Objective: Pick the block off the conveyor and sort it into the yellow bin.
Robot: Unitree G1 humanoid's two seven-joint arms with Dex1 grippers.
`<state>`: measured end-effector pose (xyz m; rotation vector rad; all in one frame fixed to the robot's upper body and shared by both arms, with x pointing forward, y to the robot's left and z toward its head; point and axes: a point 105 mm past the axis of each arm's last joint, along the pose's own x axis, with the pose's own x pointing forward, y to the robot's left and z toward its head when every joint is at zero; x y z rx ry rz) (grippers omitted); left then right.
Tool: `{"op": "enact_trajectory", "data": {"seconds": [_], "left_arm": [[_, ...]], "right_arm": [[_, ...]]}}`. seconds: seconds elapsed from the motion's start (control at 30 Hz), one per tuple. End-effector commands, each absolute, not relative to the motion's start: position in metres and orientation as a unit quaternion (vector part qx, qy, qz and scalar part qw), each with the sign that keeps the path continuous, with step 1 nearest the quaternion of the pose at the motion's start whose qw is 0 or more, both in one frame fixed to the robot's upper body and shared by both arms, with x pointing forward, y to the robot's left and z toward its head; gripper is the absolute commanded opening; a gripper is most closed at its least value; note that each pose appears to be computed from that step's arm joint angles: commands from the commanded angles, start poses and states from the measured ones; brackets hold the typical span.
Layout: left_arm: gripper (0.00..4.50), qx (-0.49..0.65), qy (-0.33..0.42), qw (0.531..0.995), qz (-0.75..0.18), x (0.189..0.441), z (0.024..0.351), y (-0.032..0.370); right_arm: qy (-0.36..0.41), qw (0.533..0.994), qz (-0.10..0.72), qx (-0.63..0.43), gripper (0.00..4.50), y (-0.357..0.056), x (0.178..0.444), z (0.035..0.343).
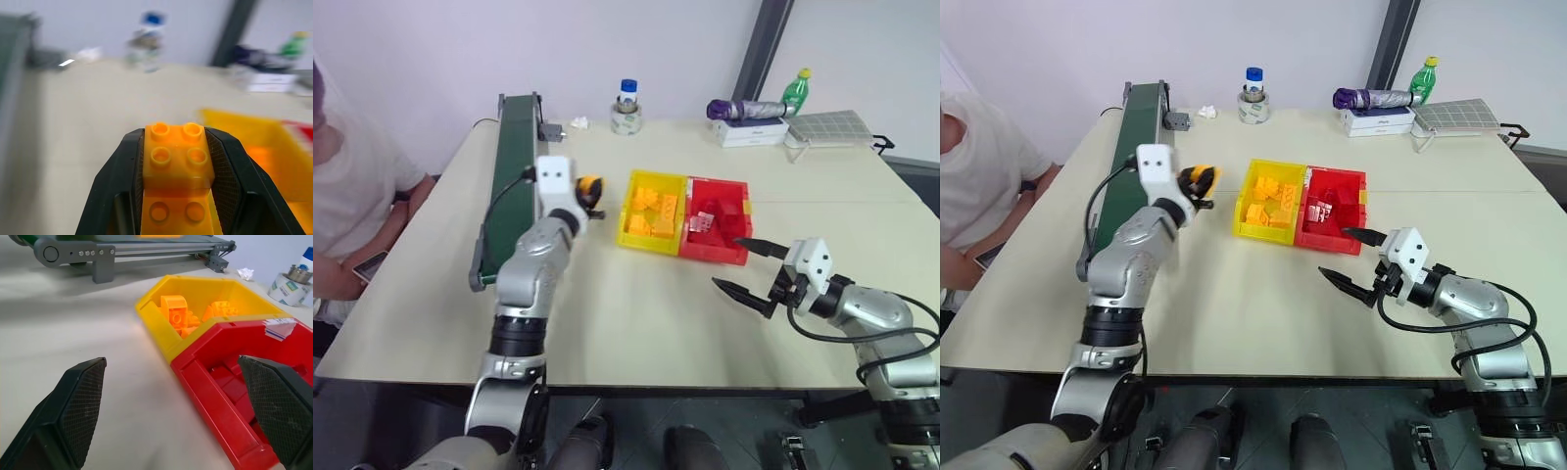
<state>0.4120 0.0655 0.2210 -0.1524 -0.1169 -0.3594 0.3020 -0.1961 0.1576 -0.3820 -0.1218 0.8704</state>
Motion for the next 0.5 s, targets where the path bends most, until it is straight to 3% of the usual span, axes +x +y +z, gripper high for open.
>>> {"op": "enact_trajectory", "data": {"seconds": [0.03,0.23,0.43,0.5], "left_arm": [[1.28,-0.052,-0.084,0.973,-0.209,0.419,0.234,0.035],[1.28,-0.055,-0.090,0.969,-0.223,0.437,0.242,-0.001],[4.31,-0.078,-0.103,0.960,-0.247,0.444,0.252,-0.012],[4.42,-0.090,-0.114,0.953,-0.267,0.440,0.257,-0.011]], "right_arm": [[-0.088,0.887,0.408,-0.197,4.50,-0.197,0.299,0.174],[-0.089,0.891,0.397,-0.199,4.50,-0.199,0.294,0.174],[-0.088,0.895,0.388,-0.200,4.50,-0.202,0.290,0.174],[-0.087,0.896,0.387,-0.200,4.50,-0.202,0.289,0.173]]}}
